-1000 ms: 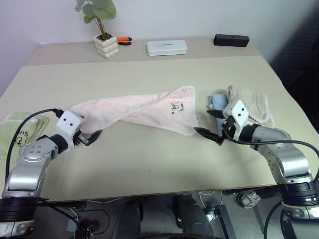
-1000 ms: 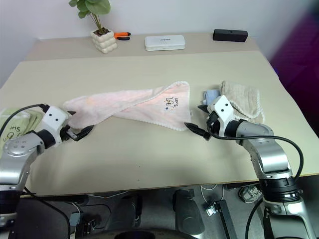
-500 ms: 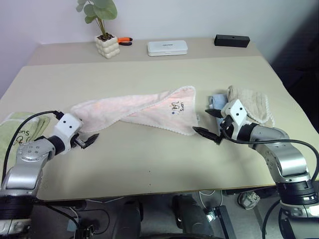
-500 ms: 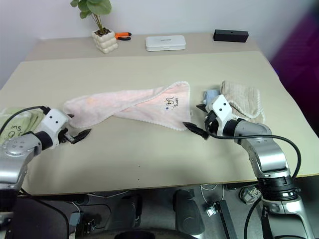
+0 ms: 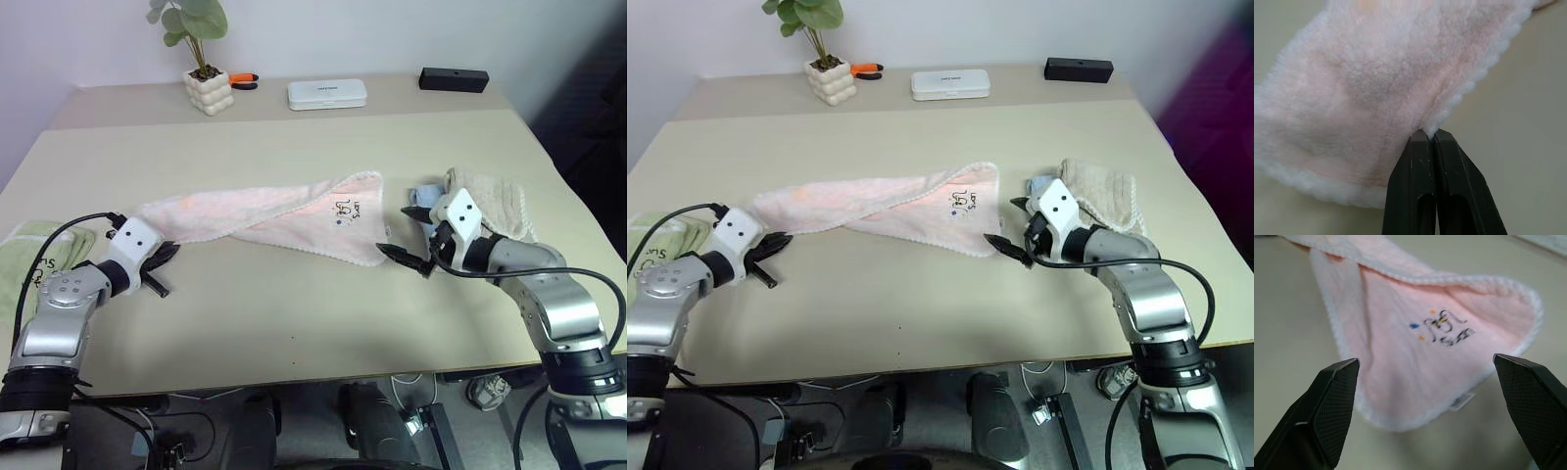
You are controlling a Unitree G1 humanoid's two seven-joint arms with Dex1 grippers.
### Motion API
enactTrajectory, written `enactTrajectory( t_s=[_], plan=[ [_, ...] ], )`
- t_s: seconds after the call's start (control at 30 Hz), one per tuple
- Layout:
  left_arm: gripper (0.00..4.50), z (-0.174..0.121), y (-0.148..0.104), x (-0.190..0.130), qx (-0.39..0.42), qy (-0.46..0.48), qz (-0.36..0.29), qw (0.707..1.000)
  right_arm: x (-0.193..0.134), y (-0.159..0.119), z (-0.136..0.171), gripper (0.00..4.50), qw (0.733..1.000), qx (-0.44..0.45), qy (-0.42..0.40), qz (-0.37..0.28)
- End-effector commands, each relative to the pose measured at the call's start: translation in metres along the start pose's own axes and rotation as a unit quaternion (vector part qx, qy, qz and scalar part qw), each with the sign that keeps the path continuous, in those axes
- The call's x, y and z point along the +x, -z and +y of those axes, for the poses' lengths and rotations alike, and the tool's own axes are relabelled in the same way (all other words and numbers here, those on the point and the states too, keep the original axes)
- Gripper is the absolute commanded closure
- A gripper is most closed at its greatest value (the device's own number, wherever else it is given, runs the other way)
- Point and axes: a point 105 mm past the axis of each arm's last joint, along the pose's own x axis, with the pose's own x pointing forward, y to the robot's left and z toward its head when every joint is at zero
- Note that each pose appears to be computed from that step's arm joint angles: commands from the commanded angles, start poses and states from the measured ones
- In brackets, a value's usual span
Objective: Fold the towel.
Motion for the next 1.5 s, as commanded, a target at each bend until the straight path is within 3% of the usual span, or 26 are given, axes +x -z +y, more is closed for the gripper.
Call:
enactTrajectory(
  t_s=[0.03,0.33,0.53,0.67,0.87,1.07,1.17,1.27,1.37,1.43,1.5],
  plan=[
    [4.46,0.006,-0.016,-0.019,0.006,-0.013,-0.027,1.0,0.013,-0.007,-0.032,0.0,0.995,-0.088,0.046,0.017],
    [4.46,0.002,-0.02,-0.043,-0.009,-0.029,-0.038,0.999,0.066,-0.012,-0.063,0.0,0.98,-0.188,0.049,0.035],
    [4.46,-0.007,-0.013,-0.053,-0.014,-0.029,-0.025,0.999,0.096,-0.024,-0.055,0.0,0.973,-0.229,0.011,0.022],
    [4.5,-0.008,-0.013,-0.057,-0.02,-0.034,-0.024,0.999,0.104,-0.022,-0.046,1.3,0.969,-0.248,-0.011,0.021],
    [4.5,-0.01,-0.009,-0.063,-0.025,-0.037,-0.018,0.999,0.104,-0.012,-0.041,4.31,0.962,-0.272,-0.024,0.031],
    [4.5,-0.004,-0.015,-0.059,-0.027,-0.047,-0.028,0.998,0.091,-0.022,-0.057,4.41,0.953,-0.302,0.004,0.026],
    [4.5,0.014,-0.033,-0.053,-0.015,-0.074,-0.062,0.995,0.081,-0.046,-0.075,4.41,0.946,-0.321,0.045,0.005],
    [4.5,0.054,-0.065,-0.038,0.007,-0.132,-0.112,0.985,0.07,-0.083,-0.1,4.41,0.933,-0.342,0.107,-0.02],
    [4.5,0.102,-0.111,-0.027,0.026,-0.21,-0.174,0.962,0.056,-0.128,-0.126,4.41,0.912,-0.362,0.185,-0.048],
    [4.5,0.141,-0.162,-0.032,0.022,-0.278,-0.242,0.929,0.036,-0.176,-0.145,4.41,0.889,-0.371,0.254,-0.089],
    [4.5,0.161,-0.192,-0.041,0.022,-0.307,-0.282,0.909,0.023,-0.205,-0.15,4.41,0.876,-0.374,0.279,-0.121]
  ],
)
